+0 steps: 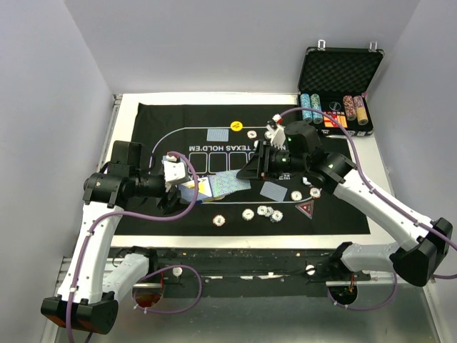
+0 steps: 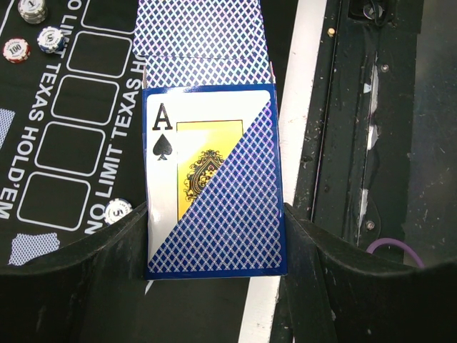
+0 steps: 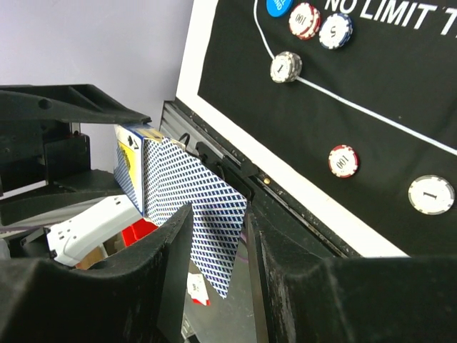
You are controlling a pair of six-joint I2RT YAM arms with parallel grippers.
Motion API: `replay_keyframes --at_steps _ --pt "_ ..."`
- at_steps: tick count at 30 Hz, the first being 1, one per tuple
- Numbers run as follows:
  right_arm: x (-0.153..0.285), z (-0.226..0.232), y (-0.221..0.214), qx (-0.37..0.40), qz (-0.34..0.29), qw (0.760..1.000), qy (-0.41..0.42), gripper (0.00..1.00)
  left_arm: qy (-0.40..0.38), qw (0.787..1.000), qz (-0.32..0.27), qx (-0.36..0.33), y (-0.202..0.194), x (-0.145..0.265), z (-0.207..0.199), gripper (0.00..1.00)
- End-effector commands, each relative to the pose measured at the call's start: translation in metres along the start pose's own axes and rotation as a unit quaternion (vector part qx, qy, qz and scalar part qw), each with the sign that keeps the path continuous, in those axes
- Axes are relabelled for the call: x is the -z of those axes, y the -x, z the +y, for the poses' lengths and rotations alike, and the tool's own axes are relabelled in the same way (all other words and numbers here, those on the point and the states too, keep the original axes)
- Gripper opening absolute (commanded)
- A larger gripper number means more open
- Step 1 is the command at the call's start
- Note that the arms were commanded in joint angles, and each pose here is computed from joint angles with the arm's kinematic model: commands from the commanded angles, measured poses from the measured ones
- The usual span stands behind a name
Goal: Distribute texas hold em gaming equipment
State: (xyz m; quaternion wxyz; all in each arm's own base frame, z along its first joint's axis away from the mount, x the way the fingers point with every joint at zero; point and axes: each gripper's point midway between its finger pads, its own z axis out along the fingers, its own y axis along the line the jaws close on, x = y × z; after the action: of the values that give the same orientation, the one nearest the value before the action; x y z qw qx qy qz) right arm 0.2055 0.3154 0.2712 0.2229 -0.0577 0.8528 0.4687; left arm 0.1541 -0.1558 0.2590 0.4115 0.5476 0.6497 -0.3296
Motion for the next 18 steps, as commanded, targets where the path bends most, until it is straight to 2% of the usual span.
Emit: replay_keyframes --at_steps 1,4,10,13,18 --pt "0.018 0.004 0.005 0.012 -0.007 1.000 -0.009 0.43 -0.006 0.999 -0.033 -0.022 0.017 0.002 -0.003 0.19" --pt "0.023 0.004 0.005 0.014 -0.007 1.000 -0.016 0.41 -0.005 0.999 -0.033 -0.023 0.018 0.002 -0.003 0.19" --pt "0.034 0.011 0.008 0.017 -0.006 1.000 -0.011 0.23 -0.006 0.999 -0.034 -0.023 0.018 0.002 -0.003 0.19" --pt "0.034 0.013 0.008 0.016 -0.003 1.000 -0.005 0.20 -0.006 0.999 -0.034 -0.023 0.018 0.002 -0.003 0.19" --pt "0.032 0.010 0.007 0.001 -0.001 1.000 0.004 0.07 -0.004 0.999 -0.033 -0.024 0.018 0.003 -0.003 0.19"
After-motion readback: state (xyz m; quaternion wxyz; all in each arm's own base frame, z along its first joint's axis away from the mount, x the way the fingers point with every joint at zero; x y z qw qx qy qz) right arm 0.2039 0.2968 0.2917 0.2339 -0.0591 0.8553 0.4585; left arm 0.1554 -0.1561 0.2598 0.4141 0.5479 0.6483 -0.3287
